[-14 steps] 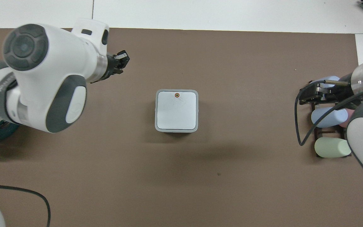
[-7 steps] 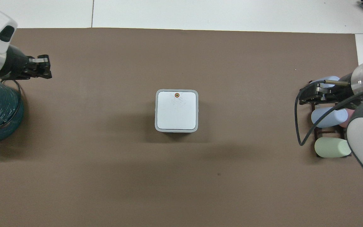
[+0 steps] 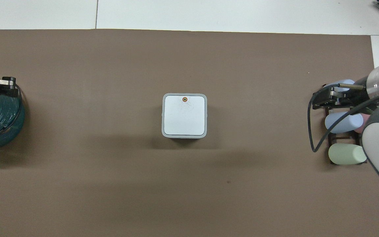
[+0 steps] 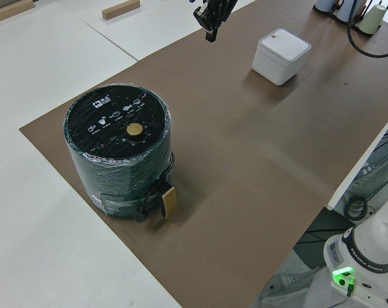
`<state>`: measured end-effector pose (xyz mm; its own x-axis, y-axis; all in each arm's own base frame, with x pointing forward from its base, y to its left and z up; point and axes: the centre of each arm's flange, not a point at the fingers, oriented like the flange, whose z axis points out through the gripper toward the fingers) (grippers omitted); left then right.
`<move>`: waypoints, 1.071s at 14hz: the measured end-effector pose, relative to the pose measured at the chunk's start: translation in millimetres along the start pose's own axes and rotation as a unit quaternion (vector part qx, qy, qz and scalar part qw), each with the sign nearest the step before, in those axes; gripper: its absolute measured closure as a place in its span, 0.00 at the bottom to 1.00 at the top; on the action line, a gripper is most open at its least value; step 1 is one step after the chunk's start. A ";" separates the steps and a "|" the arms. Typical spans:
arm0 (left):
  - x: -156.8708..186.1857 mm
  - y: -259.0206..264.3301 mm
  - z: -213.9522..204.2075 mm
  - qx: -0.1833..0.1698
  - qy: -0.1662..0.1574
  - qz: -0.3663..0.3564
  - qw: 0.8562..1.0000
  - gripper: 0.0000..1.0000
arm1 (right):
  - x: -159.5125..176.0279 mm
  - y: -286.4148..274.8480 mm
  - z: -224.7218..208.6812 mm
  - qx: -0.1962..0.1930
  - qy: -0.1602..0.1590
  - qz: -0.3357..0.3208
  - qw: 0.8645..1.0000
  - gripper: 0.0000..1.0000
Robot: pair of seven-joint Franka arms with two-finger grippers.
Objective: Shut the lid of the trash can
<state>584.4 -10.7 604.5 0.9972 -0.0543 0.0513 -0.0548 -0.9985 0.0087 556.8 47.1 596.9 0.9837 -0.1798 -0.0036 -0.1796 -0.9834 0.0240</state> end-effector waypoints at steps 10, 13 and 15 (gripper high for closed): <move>2.3 8.4 -1.6 0.001 0.010 0.015 1.000 0.04 | 0.0 0.0 0.0 0.000 0.000 0.000 1.000 0.00; 2.4 8.4 -1.6 0.001 0.011 0.015 1.000 0.00 | 0.0 0.0 0.0 0.000 0.000 0.000 1.000 0.00; 2.3 8.4 -1.5 0.001 0.011 0.015 1.000 0.00 | 0.0 0.0 0.0 0.000 0.000 0.000 1.000 0.00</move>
<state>586.2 -19.2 606.2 0.9939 -0.0832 0.0727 -0.0838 -0.9965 0.0048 556.8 47.1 596.9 0.9837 -0.1798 -0.0036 -0.1796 -0.9834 0.0240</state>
